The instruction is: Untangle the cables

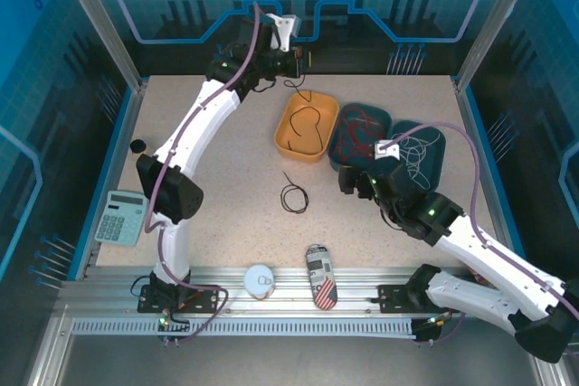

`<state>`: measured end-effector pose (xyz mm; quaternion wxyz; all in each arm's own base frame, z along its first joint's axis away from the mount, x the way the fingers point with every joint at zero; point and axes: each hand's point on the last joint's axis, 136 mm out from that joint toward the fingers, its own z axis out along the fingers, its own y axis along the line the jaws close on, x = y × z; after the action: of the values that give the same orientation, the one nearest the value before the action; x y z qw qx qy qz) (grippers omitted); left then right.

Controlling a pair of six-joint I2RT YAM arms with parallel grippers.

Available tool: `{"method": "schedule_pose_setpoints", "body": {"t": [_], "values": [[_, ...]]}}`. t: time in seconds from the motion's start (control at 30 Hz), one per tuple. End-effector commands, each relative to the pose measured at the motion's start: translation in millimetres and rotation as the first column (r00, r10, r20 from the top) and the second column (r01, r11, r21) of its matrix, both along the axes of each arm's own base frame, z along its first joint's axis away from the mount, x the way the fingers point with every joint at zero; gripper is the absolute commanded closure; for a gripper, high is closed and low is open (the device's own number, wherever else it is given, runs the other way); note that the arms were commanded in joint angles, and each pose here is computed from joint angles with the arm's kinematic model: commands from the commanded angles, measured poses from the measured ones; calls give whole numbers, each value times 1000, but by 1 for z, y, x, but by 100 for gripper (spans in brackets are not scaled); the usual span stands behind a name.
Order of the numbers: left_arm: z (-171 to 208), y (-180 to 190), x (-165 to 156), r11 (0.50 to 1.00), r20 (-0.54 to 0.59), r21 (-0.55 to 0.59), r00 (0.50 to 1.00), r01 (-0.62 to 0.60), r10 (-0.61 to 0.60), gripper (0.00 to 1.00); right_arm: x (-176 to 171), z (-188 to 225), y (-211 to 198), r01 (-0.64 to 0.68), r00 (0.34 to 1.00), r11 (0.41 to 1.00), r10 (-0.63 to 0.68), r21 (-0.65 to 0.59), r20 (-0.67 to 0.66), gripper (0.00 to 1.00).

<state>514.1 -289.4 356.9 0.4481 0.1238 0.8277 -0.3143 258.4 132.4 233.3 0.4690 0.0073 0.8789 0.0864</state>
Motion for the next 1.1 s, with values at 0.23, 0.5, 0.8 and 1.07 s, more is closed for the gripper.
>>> {"method": "schedule_pose_setpoints", "body": {"t": [0.23,0.5,0.8,1.07], "values": [[-73,-26,1,982,-65,170,995,83,-73,100,-1,20,-15,60,998,998,-59,-11,20,0],[-150,-27,-9,935,-197,344,980,90,-22,100,-4,22,-19,66,998,998,-66,-14,11,0],[-206,-26,-20,893,-314,422,949,157,-19,100,-5,25,-26,106,994,994,-106,-28,-8,0],[-246,-31,-24,869,-379,442,924,223,-44,100,-2,22,-22,100,994,994,-101,-35,-34,0]]}}
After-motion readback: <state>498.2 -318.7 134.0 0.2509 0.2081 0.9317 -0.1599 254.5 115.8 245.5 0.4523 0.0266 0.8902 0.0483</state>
